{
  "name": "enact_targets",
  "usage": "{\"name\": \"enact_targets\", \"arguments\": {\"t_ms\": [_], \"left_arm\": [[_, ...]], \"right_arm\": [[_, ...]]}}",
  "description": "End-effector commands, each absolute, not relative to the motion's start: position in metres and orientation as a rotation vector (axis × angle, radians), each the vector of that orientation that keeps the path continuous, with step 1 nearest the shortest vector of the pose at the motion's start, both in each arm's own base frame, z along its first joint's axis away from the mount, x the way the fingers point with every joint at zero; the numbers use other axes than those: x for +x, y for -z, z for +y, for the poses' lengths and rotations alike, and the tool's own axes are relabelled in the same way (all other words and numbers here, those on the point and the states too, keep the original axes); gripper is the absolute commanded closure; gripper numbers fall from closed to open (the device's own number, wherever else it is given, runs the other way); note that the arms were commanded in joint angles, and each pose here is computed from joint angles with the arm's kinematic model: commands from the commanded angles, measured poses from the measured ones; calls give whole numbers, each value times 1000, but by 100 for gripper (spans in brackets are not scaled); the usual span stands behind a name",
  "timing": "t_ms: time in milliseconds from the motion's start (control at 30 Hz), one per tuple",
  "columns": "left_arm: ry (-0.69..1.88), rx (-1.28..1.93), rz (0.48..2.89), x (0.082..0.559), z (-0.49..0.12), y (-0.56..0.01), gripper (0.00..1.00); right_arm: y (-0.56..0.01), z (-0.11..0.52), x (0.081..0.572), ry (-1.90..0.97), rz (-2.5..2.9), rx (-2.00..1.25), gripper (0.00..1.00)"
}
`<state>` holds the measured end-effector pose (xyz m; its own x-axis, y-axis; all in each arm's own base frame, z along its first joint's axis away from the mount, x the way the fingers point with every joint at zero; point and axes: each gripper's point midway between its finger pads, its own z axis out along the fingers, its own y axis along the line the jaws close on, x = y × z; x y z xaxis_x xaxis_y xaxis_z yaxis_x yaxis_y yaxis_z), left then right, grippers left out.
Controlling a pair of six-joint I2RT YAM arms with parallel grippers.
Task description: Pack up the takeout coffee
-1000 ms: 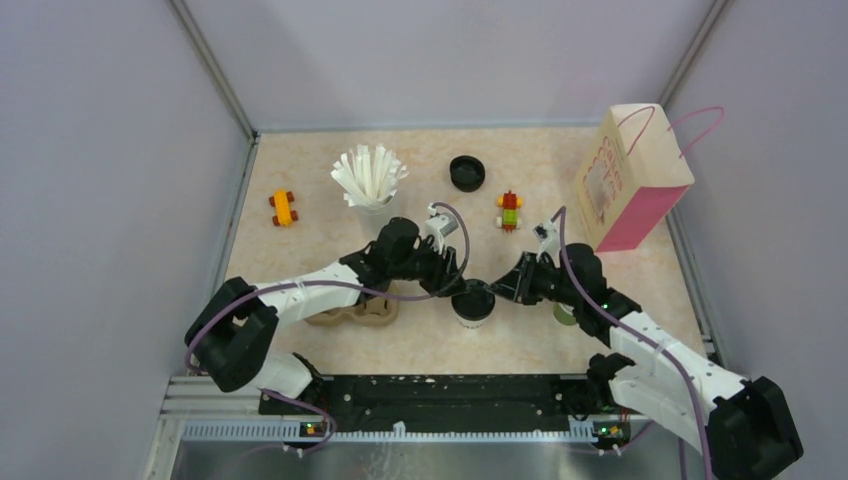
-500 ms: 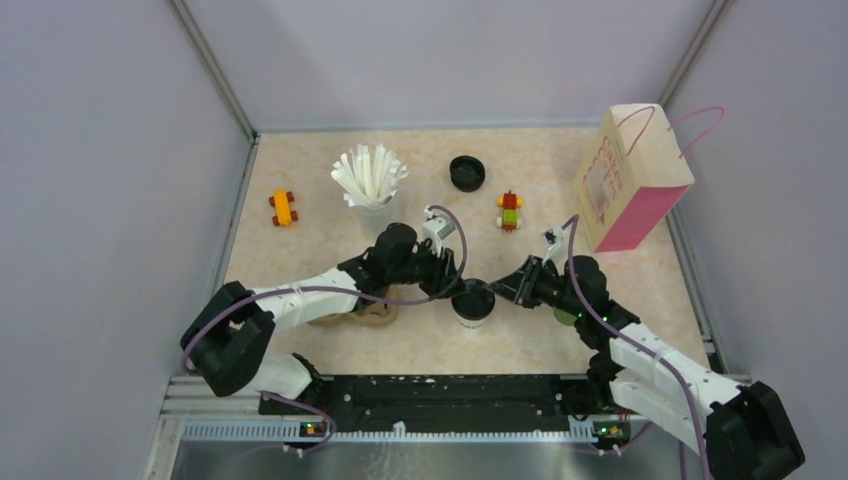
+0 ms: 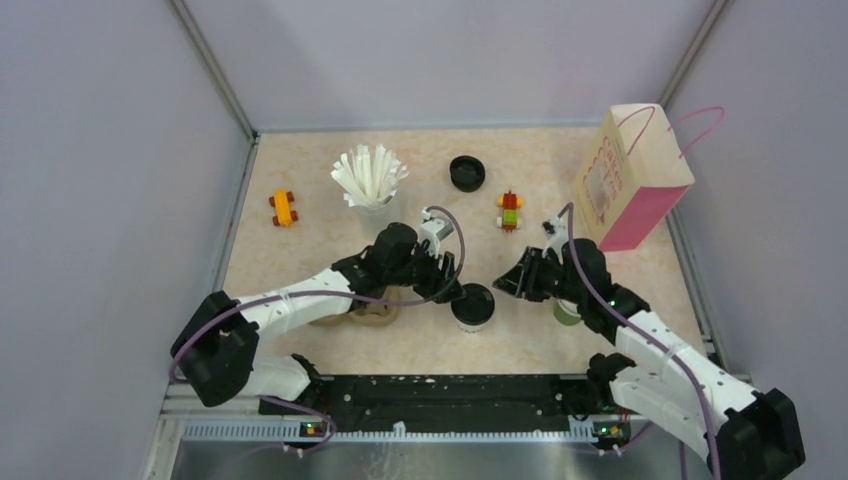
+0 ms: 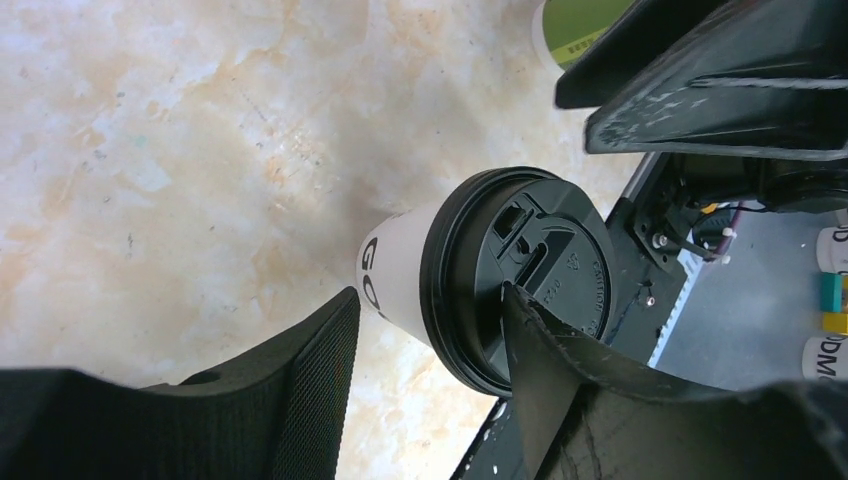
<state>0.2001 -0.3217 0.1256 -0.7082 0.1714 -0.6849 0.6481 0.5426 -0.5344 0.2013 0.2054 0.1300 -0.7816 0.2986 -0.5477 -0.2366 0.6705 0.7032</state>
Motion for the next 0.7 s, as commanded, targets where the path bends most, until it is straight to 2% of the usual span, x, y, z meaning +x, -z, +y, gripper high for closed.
{"name": "enact_targets", "arguments": {"t_ms": [0,100,233,333,467,667], "left_arm": [[1044,674,2207,207,-319,-143,39],[1048,661,2189,210,-321,-155,38],[1059,634,2150,211,-317,-176,32],[1066,606,2113,210,-312,-192,30],[1050,571,2108,209,-303,-199,36],[1029,526,2165,204,-293,-182,47]], "right_arm": [[-151,199,204,-949,2276,-77,61],[-169,203,207,-952,2256,-133,56],[-178,202,202,-950,2268,-164,56],[-183,206,194,-1007,2256,-166,66],[-193,222,180,-1127,2218,-201,79],[-192,246,174,-1178,2211,-248,84]]}}
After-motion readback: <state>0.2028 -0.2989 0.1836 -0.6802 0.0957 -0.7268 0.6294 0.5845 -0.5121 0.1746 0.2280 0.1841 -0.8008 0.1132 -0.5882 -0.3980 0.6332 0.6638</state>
